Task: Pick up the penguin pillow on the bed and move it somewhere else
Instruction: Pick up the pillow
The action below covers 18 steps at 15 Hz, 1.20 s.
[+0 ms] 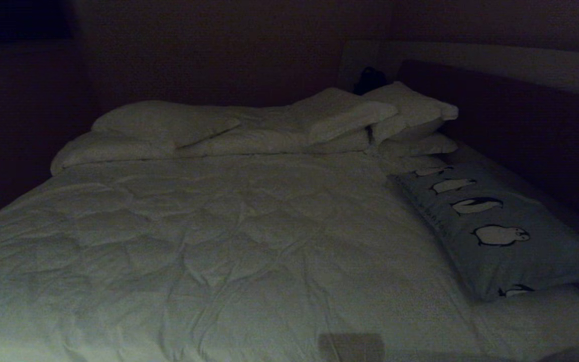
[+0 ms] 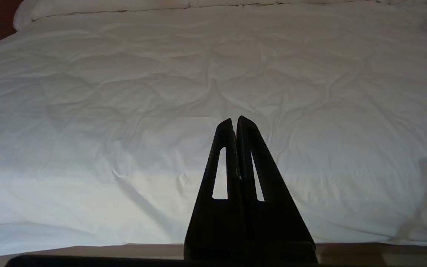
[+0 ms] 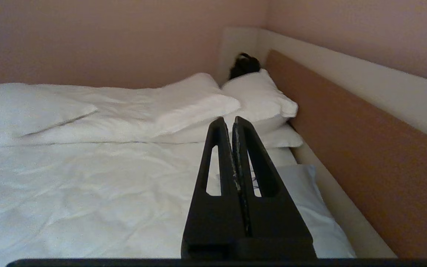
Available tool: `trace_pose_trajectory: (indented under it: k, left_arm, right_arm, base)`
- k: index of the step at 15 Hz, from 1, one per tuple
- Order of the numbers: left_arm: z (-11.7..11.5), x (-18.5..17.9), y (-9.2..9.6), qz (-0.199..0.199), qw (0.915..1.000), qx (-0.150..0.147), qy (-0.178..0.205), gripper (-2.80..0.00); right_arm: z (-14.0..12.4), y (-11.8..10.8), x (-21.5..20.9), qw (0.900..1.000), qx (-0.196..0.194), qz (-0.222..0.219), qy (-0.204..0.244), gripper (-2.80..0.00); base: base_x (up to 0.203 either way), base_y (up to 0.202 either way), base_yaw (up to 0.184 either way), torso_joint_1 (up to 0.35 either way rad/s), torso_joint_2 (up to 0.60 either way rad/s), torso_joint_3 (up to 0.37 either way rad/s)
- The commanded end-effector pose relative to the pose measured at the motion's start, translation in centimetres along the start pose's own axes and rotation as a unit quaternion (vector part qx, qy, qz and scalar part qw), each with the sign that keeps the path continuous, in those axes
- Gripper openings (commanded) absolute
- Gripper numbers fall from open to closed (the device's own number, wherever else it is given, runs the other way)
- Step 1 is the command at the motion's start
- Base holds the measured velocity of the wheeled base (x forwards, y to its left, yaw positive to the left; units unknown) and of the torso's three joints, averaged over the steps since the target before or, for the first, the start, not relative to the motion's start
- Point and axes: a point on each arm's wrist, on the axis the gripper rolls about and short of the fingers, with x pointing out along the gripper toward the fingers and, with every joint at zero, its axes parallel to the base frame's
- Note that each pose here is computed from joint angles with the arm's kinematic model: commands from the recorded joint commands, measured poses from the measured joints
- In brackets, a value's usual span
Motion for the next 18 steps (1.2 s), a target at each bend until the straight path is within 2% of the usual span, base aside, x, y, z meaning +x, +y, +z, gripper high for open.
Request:
trace_pose_trajectory:
  k: [1, 4, 11, 13, 18]
  left_arm:
    - [0.0, 0.0, 0.0, 0.0, 1.0, 0.0, 0.0, -2.8]
    - [0.0, 0.0, 0.0, 0.0, 1.0, 0.0, 0.0, -2.8]
    - [0.0, 0.0, 0.0, 0.0, 1.0, 0.0, 0.0, -2.8]
    - [0.0, 0.0, 0.0, 0.0, 1.0, 0.0, 0.0, -2.8]
    - [0.0, 0.0, 0.0, 0.0, 1.0, 0.0, 0.0, -2.8]
  right_arm:
    - [-1.5, -0.1, 4.6, 1.0, -0.001, -0.023, 0.014, -2.8]
    - [-4.3, -1.3, 9.2, 0.996, -0.009, -0.067, 0.057, -2.8]
    - [-13.4, -8.0, 17.4, 0.973, 0.005, -0.172, 0.154, -2.8]
    - [-15.6, -9.7, 19.0, 0.966, 0.019, -0.191, 0.173, -2.8]
    - [-21.0, -13.4, 22.0, 0.946, 0.087, -0.236, 0.206, -2.8]
  base:
    - [0.0, 0.0, 0.0, 0.0, 0.0, 0.0]
    - [0.0, 0.0, 0.0, 0.0, 0.0, 0.0]
    - [0.0, 0.0, 0.0, 0.0, 0.0, 0.0]
    - [0.0, 0.0, 0.0, 0.0, 0.0, 0.0]
    - [0.0, 0.0, 0.0, 0.0, 0.0, 0.0]
